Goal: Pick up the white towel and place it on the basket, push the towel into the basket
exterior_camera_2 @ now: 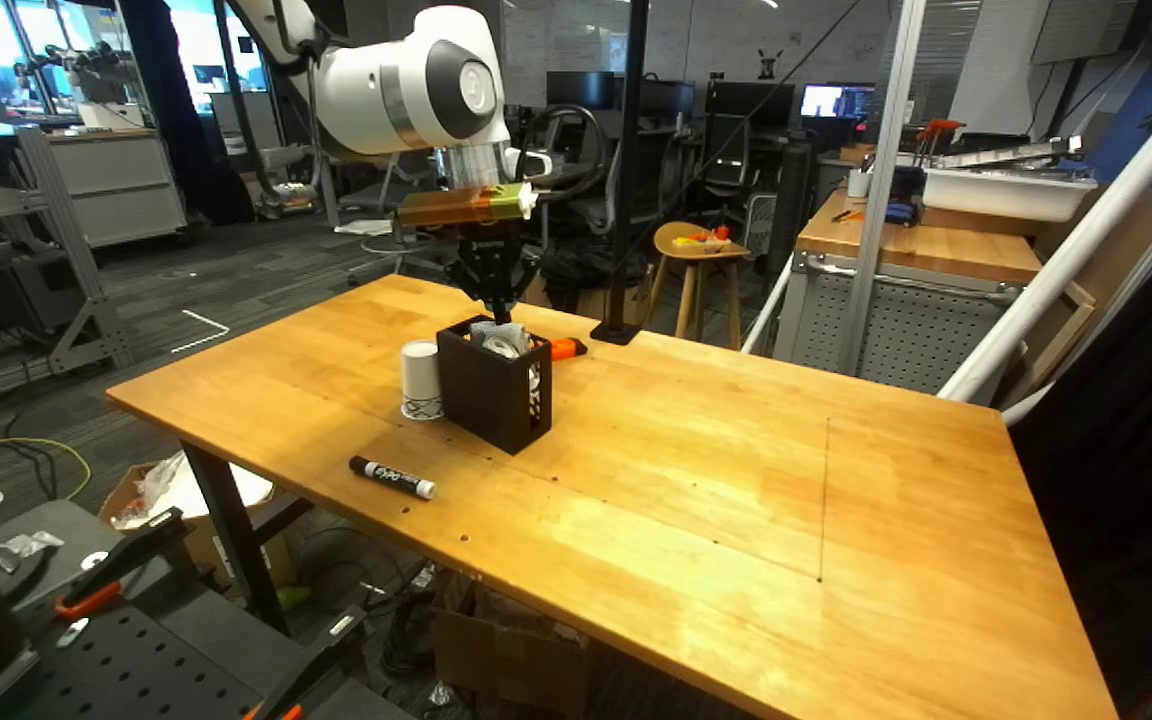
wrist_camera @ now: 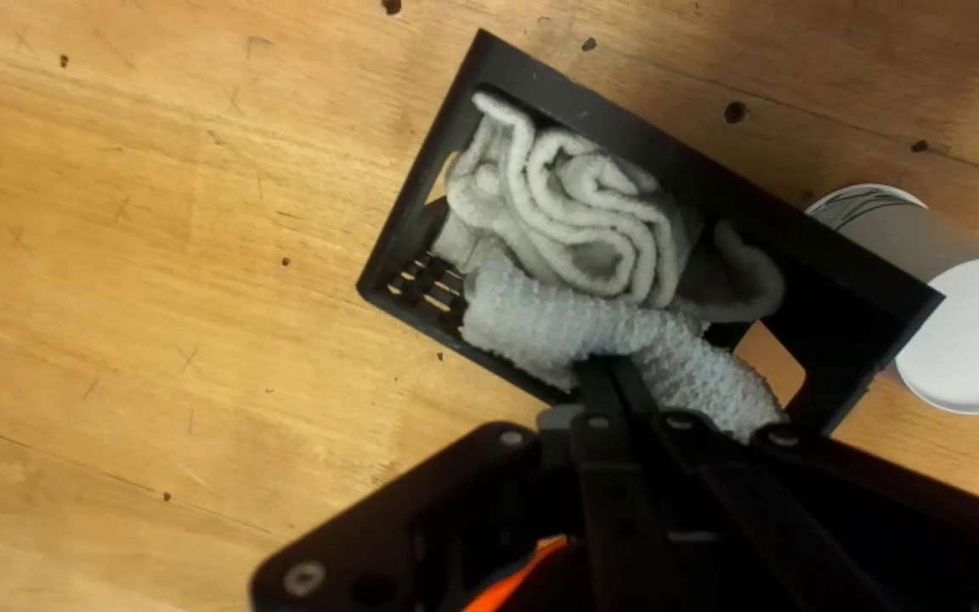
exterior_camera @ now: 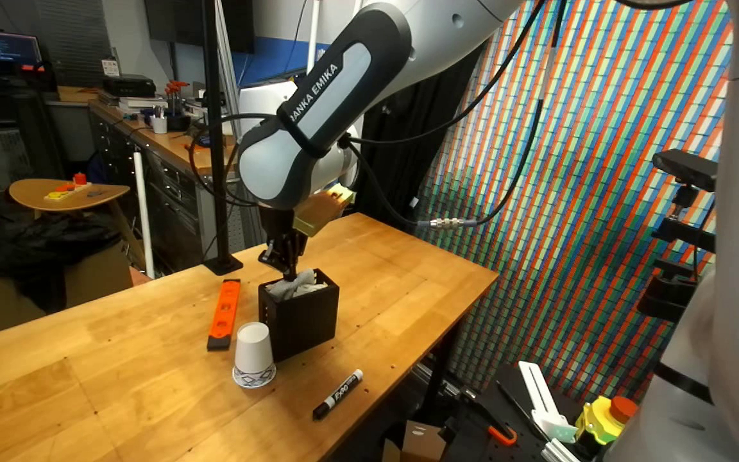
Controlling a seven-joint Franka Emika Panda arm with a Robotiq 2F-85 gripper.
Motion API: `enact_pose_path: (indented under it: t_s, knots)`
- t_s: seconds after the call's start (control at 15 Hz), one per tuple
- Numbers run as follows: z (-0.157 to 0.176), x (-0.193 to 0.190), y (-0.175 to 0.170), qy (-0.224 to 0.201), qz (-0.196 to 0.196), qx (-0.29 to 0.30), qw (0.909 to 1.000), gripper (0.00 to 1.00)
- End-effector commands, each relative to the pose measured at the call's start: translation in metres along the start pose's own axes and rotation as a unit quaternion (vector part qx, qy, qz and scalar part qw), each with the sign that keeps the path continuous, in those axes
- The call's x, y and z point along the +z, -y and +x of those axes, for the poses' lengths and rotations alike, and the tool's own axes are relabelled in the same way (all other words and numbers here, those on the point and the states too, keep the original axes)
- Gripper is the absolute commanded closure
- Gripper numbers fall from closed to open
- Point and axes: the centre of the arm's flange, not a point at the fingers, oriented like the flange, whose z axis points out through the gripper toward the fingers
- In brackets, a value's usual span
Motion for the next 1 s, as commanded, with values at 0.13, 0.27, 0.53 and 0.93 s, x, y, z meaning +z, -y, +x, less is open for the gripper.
enact_pose_path:
  t_s: [0.13, 0.27, 0.53, 0.93]
  knots:
    - [-0.029, 0.008, 0.009, 0.01, 0.007, 0.012, 0.9999, 0.94]
    - [-0.03, 0.004, 0.011, 0.009, 0.006, 0.009, 0.9999, 0.94]
    - [-0.027, -0.01, 0.013, 0.001, -0.005, -0.002, 1.0, 0.94]
    - [-0.02, -0.036, 0.006, -0.019, -0.031, -0.016, 0.9992, 0.93]
